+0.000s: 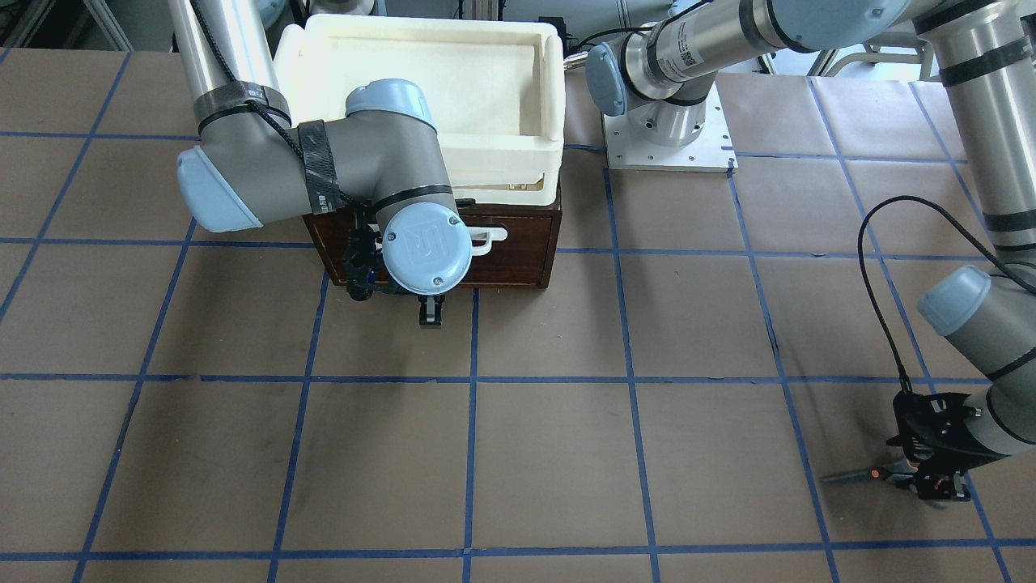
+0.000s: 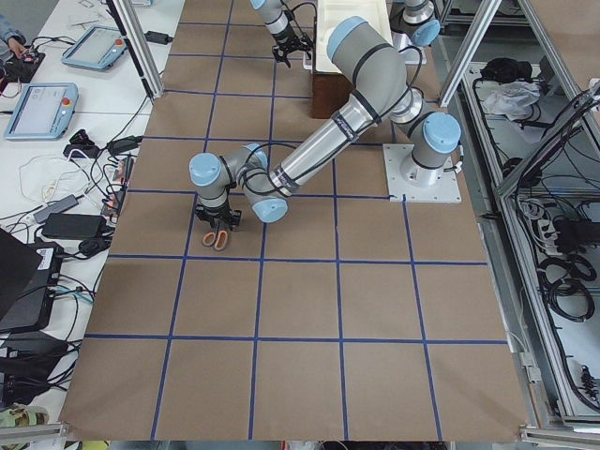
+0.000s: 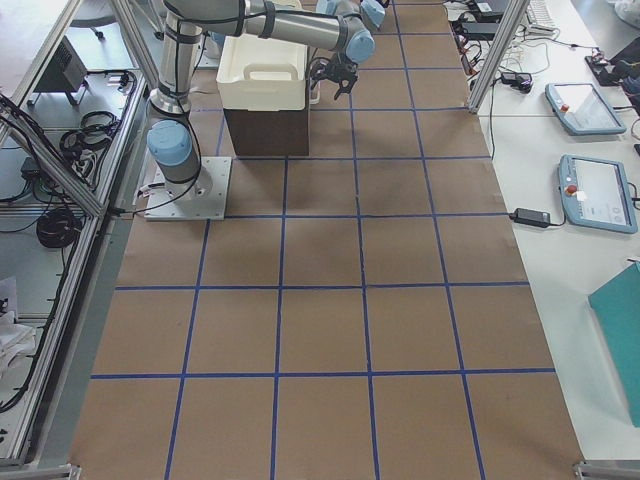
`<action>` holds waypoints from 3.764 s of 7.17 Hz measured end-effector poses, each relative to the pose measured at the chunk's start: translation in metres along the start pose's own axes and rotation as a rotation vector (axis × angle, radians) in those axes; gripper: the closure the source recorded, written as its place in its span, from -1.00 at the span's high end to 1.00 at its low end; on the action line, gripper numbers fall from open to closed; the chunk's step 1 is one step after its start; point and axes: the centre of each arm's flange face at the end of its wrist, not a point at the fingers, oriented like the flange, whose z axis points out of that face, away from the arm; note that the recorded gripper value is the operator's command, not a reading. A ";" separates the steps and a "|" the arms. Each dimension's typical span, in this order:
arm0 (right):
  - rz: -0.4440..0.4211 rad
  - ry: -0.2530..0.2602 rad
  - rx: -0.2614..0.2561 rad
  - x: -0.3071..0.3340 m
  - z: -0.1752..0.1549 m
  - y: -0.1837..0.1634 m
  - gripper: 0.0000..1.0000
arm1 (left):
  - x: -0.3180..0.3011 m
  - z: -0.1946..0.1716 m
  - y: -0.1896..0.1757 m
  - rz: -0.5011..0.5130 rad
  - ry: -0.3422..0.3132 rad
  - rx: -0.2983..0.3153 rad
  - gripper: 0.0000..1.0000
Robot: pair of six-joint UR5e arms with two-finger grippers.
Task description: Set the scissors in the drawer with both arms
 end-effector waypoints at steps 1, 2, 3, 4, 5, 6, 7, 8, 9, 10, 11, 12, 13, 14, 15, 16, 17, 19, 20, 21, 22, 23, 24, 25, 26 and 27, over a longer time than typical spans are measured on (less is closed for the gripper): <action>0.000 0.003 0.000 -0.001 0.001 0.000 1.00 | -0.002 -0.001 0.001 0.001 -0.003 -0.002 0.33; -0.003 0.002 0.001 -0.001 0.001 0.000 1.00 | -0.002 0.001 0.002 0.002 -0.002 0.000 0.31; -0.010 -0.004 0.000 -0.001 0.001 0.000 1.00 | -0.002 0.004 0.002 0.002 0.000 0.002 0.21; -0.018 -0.024 -0.006 -0.003 -0.001 0.001 1.00 | -0.003 0.006 0.002 0.003 0.001 0.005 0.03; -0.033 -0.057 -0.014 -0.006 -0.005 0.002 1.00 | -0.003 0.007 0.002 0.004 0.002 0.006 -0.16; -0.063 -0.084 -0.016 -0.008 -0.009 0.002 1.00 | -0.003 0.007 0.002 0.004 0.002 0.007 -0.24; -0.103 -0.110 -0.016 -0.009 -0.013 0.002 1.00 | -0.003 0.007 0.002 0.004 0.001 0.009 -0.32; -0.141 -0.139 -0.017 -0.010 -0.017 0.003 1.00 | -0.003 0.007 0.001 0.003 -0.003 0.013 -0.44; -0.171 -0.163 -0.019 -0.012 -0.020 0.003 1.00 | -0.003 0.007 0.001 0.003 -0.005 0.018 -0.53; -0.196 -0.177 -0.015 -0.014 -0.022 0.004 1.00 | -0.004 0.007 0.000 0.002 -0.007 0.020 -0.58; -0.222 -0.188 -0.005 -0.015 -0.022 0.003 1.00 | -0.004 0.006 0.000 0.003 -0.007 0.021 -0.65; -0.243 -0.202 0.000 -0.017 -0.024 0.003 1.00 | -0.004 0.003 -0.002 0.004 -0.009 0.020 -0.72; -0.264 -0.219 0.002 -0.019 -0.026 0.004 1.00 | -0.005 -0.005 -0.005 0.008 -0.014 0.015 -0.76; -0.282 -0.237 0.003 -0.021 -0.028 0.004 1.00 | -0.008 -0.016 -0.014 0.017 -0.015 0.011 -0.79; -0.291 -0.256 0.004 -0.025 -0.030 0.005 1.00 | -0.011 -0.031 -0.026 0.030 -0.013 0.011 -0.79; -0.298 -0.278 0.003 -0.030 -0.030 0.006 1.00 | -0.012 -0.045 -0.037 0.039 -0.011 0.012 -0.82; -0.307 -0.295 0.003 -0.036 -0.030 0.006 1.00 | -0.012 -0.057 -0.046 0.037 -0.005 0.016 -0.83; -0.322 -0.322 0.010 -0.045 -0.038 0.006 1.00 | -0.012 -0.083 -0.069 0.046 0.007 0.022 -0.86; -0.326 -0.332 0.011 -0.048 -0.043 0.006 1.00 | -0.011 -0.099 -0.083 0.047 0.015 0.024 -0.87; -0.326 -0.339 0.010 -0.050 -0.047 0.005 1.00 | -0.010 -0.112 -0.092 0.040 0.017 0.023 -0.89; -0.330 -0.344 0.010 -0.052 -0.050 0.005 1.00 | -0.009 -0.121 -0.098 0.038 0.015 0.022 -0.90; -0.336 -0.349 0.010 -0.056 -0.052 0.005 1.00 | -0.008 -0.131 -0.107 0.041 0.015 0.022 -0.91; -0.341 -0.353 0.011 -0.062 -0.054 0.007 1.00 | -0.007 -0.142 -0.121 0.038 0.020 0.024 -0.91; -0.343 -0.356 0.011 -0.069 -0.055 0.008 1.00 | -0.005 -0.153 -0.132 0.031 0.026 0.027 -0.91; -0.344 -0.360 0.010 -0.075 -0.057 0.009 1.00 | -0.004 -0.161 -0.140 0.028 0.028 0.029 -0.91; -0.346 -0.363 0.010 -0.079 -0.059 0.009 1.00 | -0.002 -0.166 -0.145 0.027 0.030 0.030 -0.93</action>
